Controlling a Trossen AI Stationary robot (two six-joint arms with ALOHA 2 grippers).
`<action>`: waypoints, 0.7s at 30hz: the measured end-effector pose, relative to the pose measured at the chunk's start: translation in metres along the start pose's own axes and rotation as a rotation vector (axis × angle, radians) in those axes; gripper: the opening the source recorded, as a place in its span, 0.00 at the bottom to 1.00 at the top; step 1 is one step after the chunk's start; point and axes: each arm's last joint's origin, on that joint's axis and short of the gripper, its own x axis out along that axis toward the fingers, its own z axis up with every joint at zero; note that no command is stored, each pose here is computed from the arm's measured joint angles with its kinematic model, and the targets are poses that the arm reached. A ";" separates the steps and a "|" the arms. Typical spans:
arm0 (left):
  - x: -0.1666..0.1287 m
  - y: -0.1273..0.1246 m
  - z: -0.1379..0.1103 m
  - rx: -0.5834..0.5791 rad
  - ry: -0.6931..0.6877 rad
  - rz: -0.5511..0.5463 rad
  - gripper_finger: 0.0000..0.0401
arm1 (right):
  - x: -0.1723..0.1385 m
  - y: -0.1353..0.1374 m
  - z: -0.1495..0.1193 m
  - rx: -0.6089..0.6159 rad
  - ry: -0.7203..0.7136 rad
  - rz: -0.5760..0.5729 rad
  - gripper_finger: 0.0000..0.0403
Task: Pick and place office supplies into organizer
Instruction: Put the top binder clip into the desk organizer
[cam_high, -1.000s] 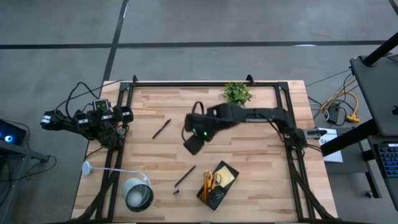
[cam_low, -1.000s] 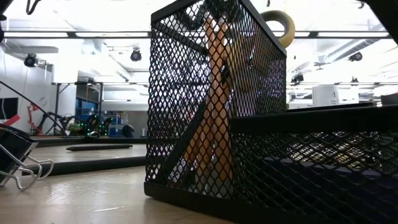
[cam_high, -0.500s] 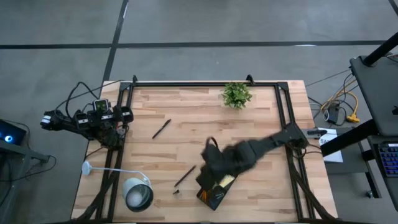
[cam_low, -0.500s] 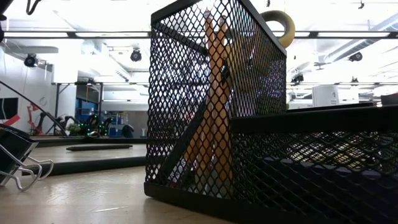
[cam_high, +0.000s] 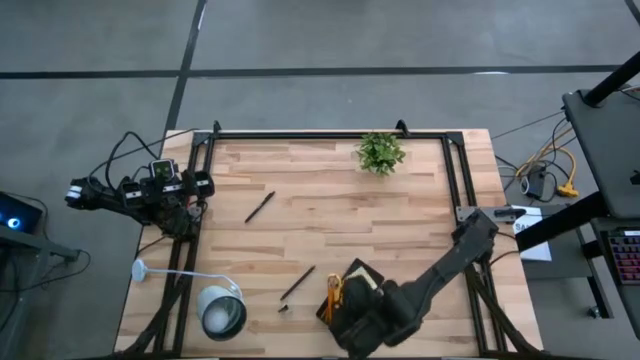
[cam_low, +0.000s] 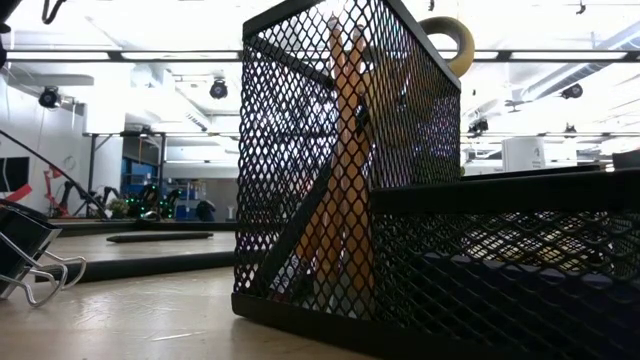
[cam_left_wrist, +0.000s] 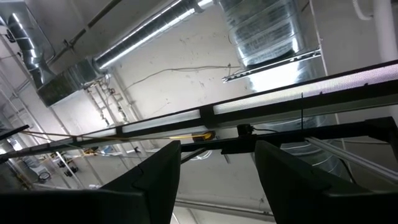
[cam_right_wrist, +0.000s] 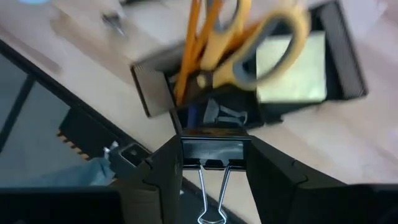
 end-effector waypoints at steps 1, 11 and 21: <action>0.000 0.000 0.000 -0.002 0.000 -0.001 0.48 | 0.006 0.002 -0.006 0.007 0.012 -0.013 0.35; -0.001 -0.002 0.002 -0.053 -0.007 -0.012 0.48 | 0.066 0.015 -0.053 0.004 0.105 -0.088 0.35; -0.001 -0.002 0.002 -0.053 -0.007 -0.011 0.48 | 0.094 0.011 -0.033 -0.161 0.192 -0.205 0.35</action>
